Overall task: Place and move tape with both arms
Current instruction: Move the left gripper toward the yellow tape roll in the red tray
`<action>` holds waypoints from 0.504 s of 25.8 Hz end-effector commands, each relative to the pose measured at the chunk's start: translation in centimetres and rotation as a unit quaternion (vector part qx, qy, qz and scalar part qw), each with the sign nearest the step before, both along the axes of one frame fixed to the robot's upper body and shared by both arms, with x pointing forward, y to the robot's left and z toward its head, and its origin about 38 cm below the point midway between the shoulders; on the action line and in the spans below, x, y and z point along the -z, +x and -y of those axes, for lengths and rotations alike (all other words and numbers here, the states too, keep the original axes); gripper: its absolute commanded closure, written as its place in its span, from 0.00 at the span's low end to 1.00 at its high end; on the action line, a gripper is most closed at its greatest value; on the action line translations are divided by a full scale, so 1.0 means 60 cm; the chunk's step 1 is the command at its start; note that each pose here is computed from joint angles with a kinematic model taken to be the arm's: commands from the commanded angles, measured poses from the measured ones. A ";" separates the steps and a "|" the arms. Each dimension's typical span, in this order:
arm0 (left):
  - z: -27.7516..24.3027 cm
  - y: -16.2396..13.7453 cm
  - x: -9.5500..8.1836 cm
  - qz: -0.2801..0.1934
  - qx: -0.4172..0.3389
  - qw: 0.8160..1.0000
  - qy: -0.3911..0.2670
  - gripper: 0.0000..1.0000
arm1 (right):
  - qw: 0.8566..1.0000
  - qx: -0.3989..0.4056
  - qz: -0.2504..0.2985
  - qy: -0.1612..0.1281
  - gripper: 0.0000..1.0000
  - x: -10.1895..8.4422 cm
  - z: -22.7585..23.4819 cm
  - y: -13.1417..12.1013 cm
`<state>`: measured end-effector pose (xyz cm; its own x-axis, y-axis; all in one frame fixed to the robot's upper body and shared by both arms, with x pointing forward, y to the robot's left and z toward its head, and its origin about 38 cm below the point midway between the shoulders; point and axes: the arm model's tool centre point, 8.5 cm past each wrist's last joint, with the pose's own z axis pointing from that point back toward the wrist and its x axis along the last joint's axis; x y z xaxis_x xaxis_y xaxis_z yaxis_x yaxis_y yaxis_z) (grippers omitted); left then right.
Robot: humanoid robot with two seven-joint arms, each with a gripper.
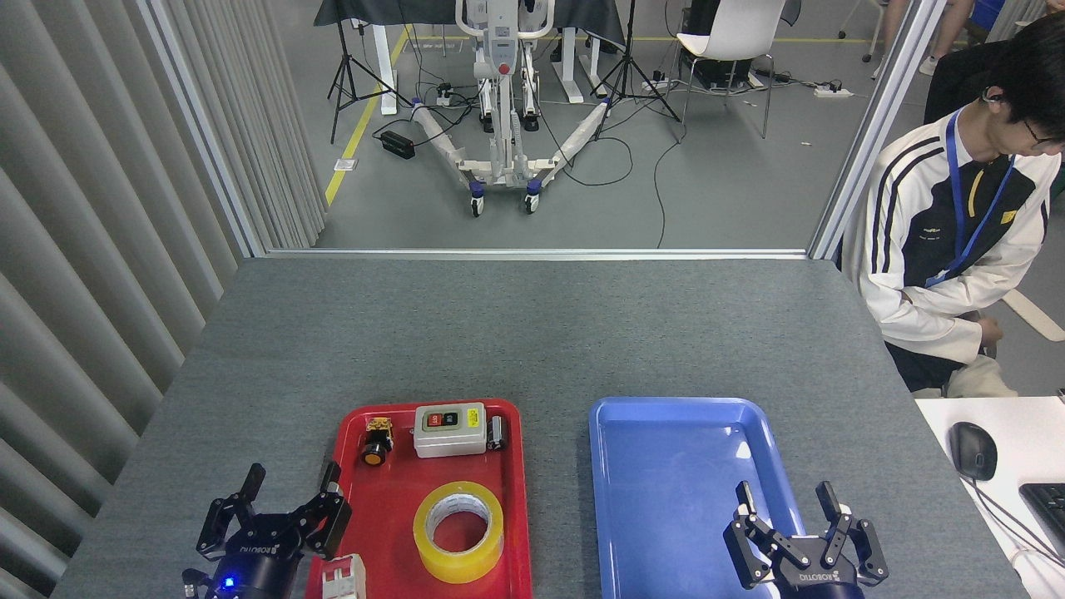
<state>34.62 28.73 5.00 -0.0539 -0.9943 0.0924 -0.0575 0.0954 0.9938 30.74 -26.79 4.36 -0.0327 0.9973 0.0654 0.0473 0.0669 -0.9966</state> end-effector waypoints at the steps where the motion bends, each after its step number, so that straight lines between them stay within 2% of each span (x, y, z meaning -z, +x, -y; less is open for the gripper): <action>1: -0.001 -0.001 0.000 0.001 -0.001 1.000 0.000 0.00 | 1.000 0.000 -0.001 0.000 0.00 0.001 0.000 0.000; 5: -0.024 -0.003 -0.006 0.021 -0.028 0.997 -0.062 0.00 | 1.000 0.000 0.000 -0.001 0.00 0.000 0.001 0.002; 13: -0.033 -0.011 -0.001 0.013 -0.047 0.997 -0.064 0.00 | 1.000 -0.001 0.000 -0.003 0.00 0.001 0.004 0.002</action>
